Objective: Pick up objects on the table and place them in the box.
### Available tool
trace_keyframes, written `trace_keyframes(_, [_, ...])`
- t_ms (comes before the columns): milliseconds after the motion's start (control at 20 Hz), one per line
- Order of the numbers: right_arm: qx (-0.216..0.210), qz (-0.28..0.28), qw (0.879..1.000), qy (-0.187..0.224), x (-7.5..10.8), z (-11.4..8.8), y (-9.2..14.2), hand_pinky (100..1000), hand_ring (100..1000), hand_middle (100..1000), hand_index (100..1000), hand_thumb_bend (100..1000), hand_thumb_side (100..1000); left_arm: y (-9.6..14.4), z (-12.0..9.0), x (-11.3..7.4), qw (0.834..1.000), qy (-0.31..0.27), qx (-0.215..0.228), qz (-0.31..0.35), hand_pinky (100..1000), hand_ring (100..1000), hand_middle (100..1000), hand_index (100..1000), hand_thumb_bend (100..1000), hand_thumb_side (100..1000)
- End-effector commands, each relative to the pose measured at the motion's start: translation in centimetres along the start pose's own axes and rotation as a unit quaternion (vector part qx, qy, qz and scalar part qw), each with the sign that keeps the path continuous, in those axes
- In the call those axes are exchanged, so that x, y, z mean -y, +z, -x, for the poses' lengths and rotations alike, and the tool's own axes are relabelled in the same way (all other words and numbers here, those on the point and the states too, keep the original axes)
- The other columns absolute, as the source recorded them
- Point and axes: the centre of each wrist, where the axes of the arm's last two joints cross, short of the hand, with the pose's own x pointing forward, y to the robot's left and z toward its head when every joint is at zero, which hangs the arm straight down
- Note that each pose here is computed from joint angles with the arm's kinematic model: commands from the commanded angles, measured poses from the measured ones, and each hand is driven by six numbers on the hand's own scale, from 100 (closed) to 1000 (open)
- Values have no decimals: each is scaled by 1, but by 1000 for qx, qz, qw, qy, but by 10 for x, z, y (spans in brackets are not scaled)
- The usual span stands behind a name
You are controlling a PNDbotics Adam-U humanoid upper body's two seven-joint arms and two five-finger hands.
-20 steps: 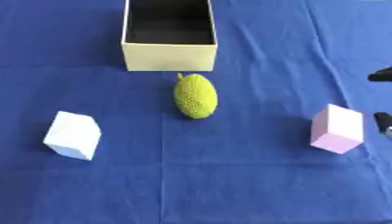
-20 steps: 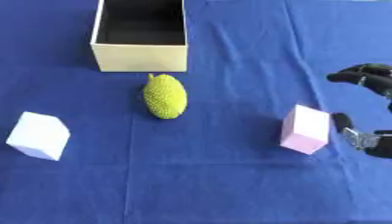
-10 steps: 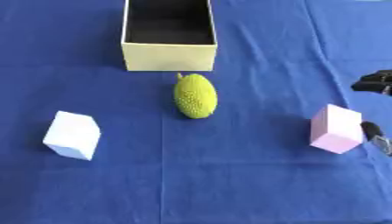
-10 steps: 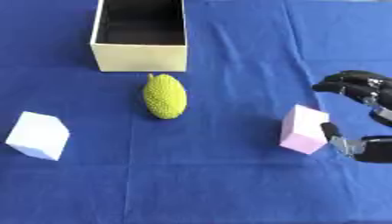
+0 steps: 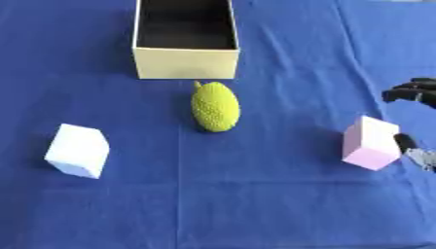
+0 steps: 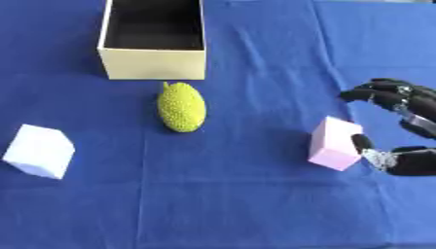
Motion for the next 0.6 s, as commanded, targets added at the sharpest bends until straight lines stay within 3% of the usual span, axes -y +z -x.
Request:
trace_keyframes(50, [-2, -14, 1000, 13, 8, -2, 1, 1000, 922, 812, 955, 100, 202, -6, -6, -3, 1000, -2, 14, 7, 832, 705, 648, 796, 100, 592])
trace_keyframes(200, [-2, -25, 1000, 9, 4, -2, 2, 1000, 924, 814, 958, 100, 235, -5, -5, -3, 1000, -3, 12, 8, 833, 702, 645, 795, 100, 594])
trace_keyframes(250, [-1, -27, 1000, 7, 4, -2, 2, 1000, 924, 814, 960, 100, 352, -4, -5, -3, 1000, -3, 11, 9, 833, 702, 644, 795, 100, 594])
trace_keyframes(400, [6, -31, 999, 8, 3, -2, 4, 1000, 929, 823, 964, 100, 559, -3, -5, -4, 1000, -4, 8, 11, 833, 700, 642, 794, 100, 594])
trace_keyframes(600, [10, -36, 999, 20, 2, -2, 4, 1000, 941, 839, 974, 100, 636, -3, -5, -4, 1000, -4, 6, 9, 833, 699, 641, 793, 100, 595])
